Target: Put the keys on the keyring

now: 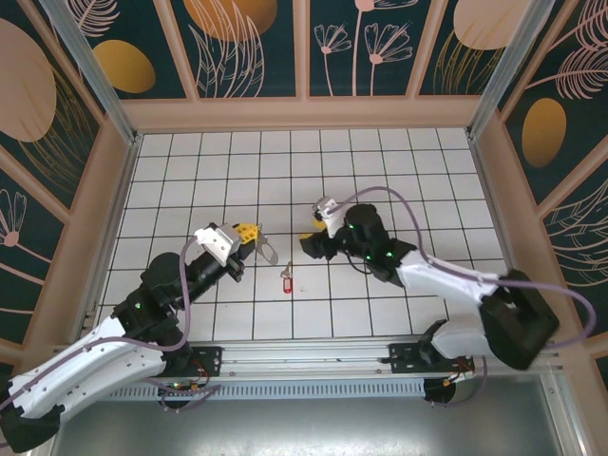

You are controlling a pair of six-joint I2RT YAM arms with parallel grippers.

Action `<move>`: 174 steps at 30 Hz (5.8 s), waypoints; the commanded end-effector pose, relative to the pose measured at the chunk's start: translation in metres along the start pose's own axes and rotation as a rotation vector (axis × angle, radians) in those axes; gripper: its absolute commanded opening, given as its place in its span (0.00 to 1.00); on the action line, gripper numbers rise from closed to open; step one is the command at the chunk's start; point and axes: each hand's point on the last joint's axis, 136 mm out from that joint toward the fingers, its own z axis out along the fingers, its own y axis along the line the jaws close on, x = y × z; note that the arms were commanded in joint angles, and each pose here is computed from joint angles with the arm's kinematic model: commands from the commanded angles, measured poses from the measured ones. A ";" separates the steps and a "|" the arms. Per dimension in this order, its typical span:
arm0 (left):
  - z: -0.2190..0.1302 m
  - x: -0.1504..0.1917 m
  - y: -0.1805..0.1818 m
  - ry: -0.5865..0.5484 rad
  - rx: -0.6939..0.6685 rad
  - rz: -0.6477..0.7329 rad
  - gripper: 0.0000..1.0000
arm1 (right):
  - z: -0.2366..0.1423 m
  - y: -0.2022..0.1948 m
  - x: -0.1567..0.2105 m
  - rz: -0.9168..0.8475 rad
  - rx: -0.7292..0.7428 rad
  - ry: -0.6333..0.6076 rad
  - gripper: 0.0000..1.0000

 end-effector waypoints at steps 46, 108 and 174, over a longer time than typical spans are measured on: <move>-0.022 0.039 0.013 0.096 -0.081 -0.249 0.00 | 0.072 0.043 0.134 0.020 -0.207 0.676 0.46; -0.013 0.032 -0.013 0.095 0.069 -0.217 0.00 | 0.000 0.054 0.036 -0.147 -0.256 0.167 0.00; 0.068 0.118 -0.063 0.533 0.260 -0.174 0.00 | -0.041 -0.041 0.066 0.353 0.029 -0.067 0.22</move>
